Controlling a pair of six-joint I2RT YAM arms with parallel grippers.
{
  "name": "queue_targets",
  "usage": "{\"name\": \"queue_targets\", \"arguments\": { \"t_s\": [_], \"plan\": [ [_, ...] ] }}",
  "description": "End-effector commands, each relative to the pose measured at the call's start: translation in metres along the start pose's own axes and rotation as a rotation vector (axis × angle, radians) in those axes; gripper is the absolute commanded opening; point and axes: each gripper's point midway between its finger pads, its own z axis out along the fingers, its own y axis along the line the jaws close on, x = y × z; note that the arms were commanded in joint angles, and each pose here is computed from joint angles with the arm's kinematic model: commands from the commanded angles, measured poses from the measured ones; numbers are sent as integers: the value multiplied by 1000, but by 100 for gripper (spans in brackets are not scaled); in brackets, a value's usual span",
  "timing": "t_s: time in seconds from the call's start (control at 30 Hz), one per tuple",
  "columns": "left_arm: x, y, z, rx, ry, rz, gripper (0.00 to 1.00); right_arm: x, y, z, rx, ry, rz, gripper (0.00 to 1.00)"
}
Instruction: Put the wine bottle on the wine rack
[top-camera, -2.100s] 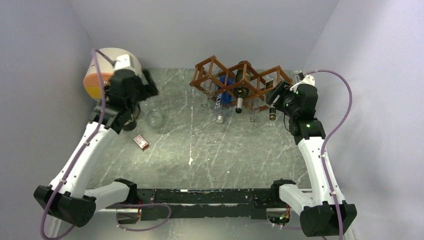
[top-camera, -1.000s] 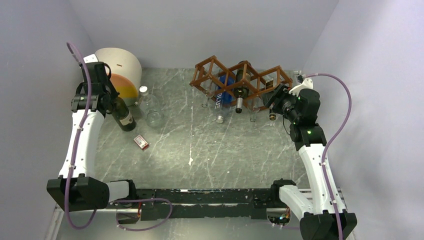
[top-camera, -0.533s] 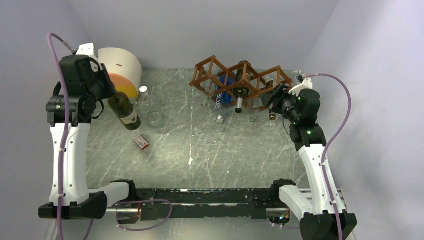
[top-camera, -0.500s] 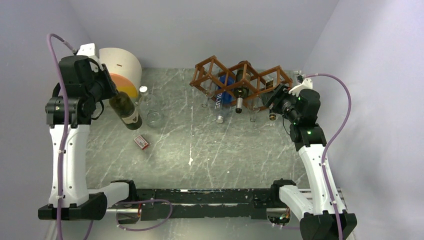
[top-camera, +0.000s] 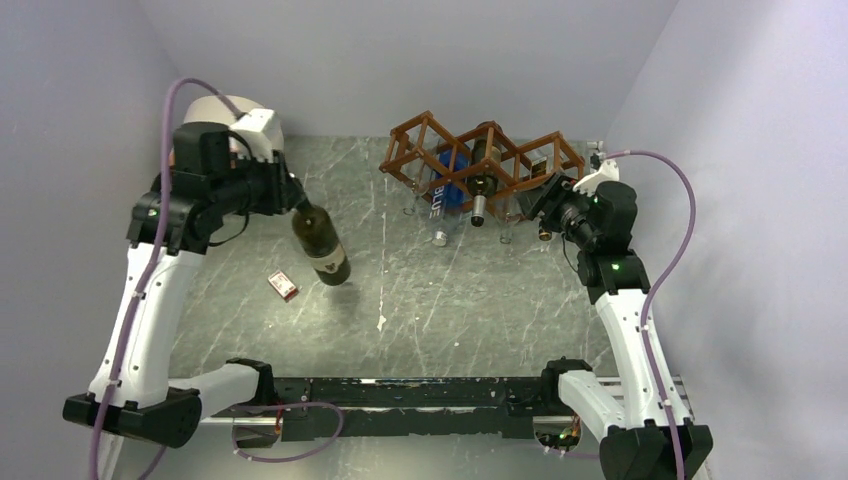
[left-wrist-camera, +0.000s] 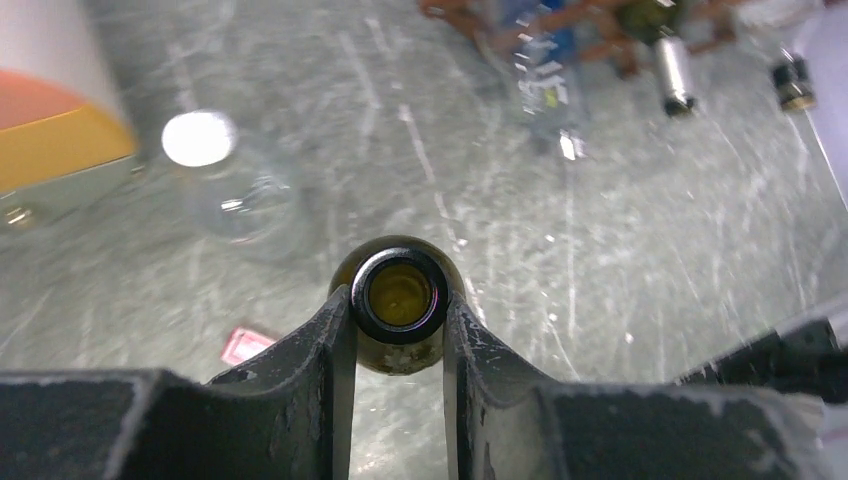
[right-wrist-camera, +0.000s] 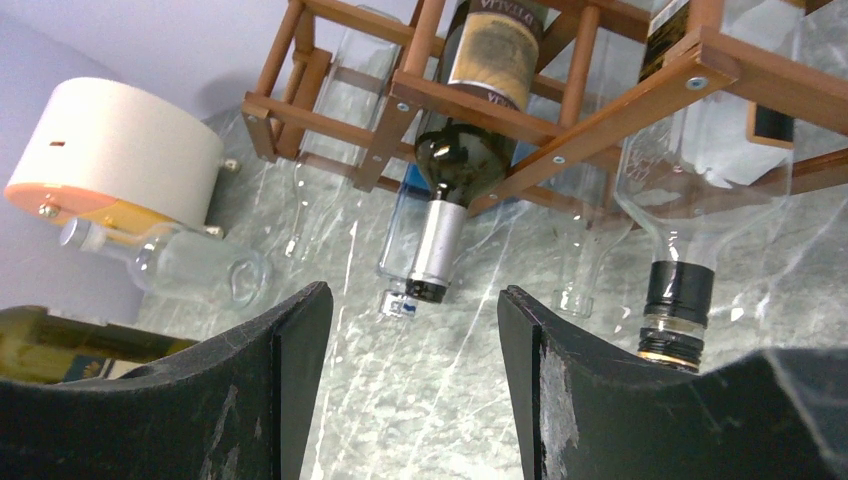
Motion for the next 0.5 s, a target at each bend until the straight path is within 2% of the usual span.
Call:
{"name": "queue_targets", "arguments": {
  "t_s": [0.0, 0.1, 0.3, 0.47],
  "plan": [
    [-19, -60, 21, 147, -95, 92, 7, 2, 18, 1, -108, 4, -3, 66],
    [-10, -79, 44, 135, -68, 119, 7, 7, 29, 0, -181, 20, -3, 66],
    [-7, -125, 64, 174, -139, 212, 7, 8, 53, -10, -313, 8, -56, 66],
    [7, -132, 72, 177, -164, 299, 8, 16, 79, -21, -477, 35, -108, 68]
  ]
}}
